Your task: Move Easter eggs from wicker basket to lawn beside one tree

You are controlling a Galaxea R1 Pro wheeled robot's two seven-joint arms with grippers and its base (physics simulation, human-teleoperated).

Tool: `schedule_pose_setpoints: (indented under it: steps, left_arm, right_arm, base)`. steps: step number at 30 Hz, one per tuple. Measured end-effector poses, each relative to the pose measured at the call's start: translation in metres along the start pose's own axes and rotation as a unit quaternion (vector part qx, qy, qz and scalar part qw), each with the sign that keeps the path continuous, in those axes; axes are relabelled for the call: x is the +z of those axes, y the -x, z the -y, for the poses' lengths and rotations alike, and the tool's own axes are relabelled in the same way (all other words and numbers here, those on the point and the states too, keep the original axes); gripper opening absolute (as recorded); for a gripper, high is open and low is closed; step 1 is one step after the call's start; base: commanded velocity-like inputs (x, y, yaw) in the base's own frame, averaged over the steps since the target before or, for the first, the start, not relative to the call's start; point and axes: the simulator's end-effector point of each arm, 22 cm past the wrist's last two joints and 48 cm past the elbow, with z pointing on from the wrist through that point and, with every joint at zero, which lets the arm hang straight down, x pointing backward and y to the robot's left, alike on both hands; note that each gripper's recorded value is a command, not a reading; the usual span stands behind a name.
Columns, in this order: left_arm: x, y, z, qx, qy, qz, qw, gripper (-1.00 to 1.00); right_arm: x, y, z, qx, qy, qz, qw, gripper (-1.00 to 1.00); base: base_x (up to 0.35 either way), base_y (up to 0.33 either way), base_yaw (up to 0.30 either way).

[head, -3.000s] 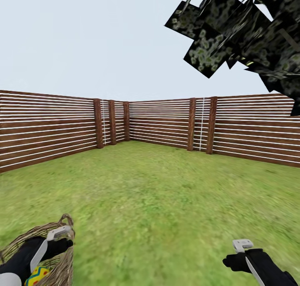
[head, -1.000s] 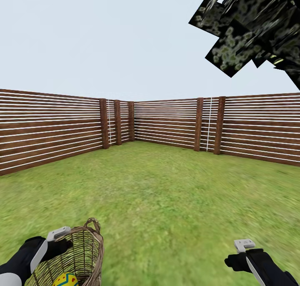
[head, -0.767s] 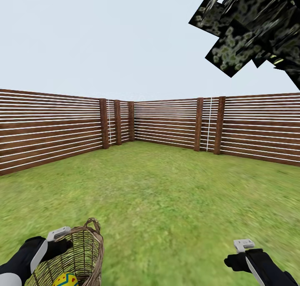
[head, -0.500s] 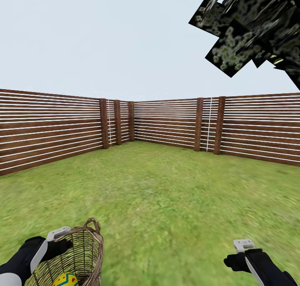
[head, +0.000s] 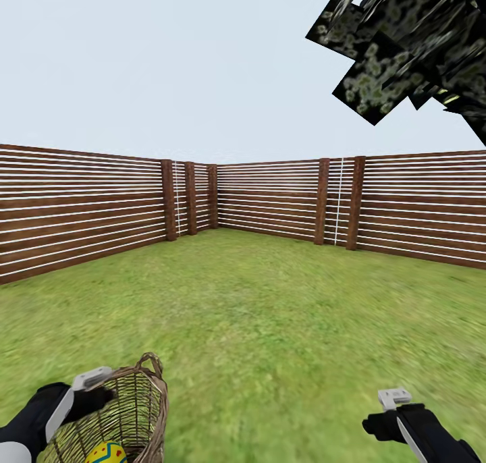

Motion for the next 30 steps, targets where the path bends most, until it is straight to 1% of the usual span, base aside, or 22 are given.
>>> schedule_pose_setpoints:
  steps: [4, 30]
  left_arm:
    - [-0.001, 0.001, -0.005, 0.000, 0.003, 0.001, 1.0000, 1.00]
    - [0.036, -0.042, -0.011, 0.006, 0.019, -0.050, 0.9985, 1.00]
  right_arm:
    - [0.002, -0.006, 0.000, 0.000, 0.000, -0.007, 1.0000, 1.00]
    - [0.034, -0.049, -0.002, -0.004, 0.001, -0.059, 0.9982, 1.00]
  base:
    - [0.000, 0.000, 0.000]
    - [0.000, 0.000, 0.000]
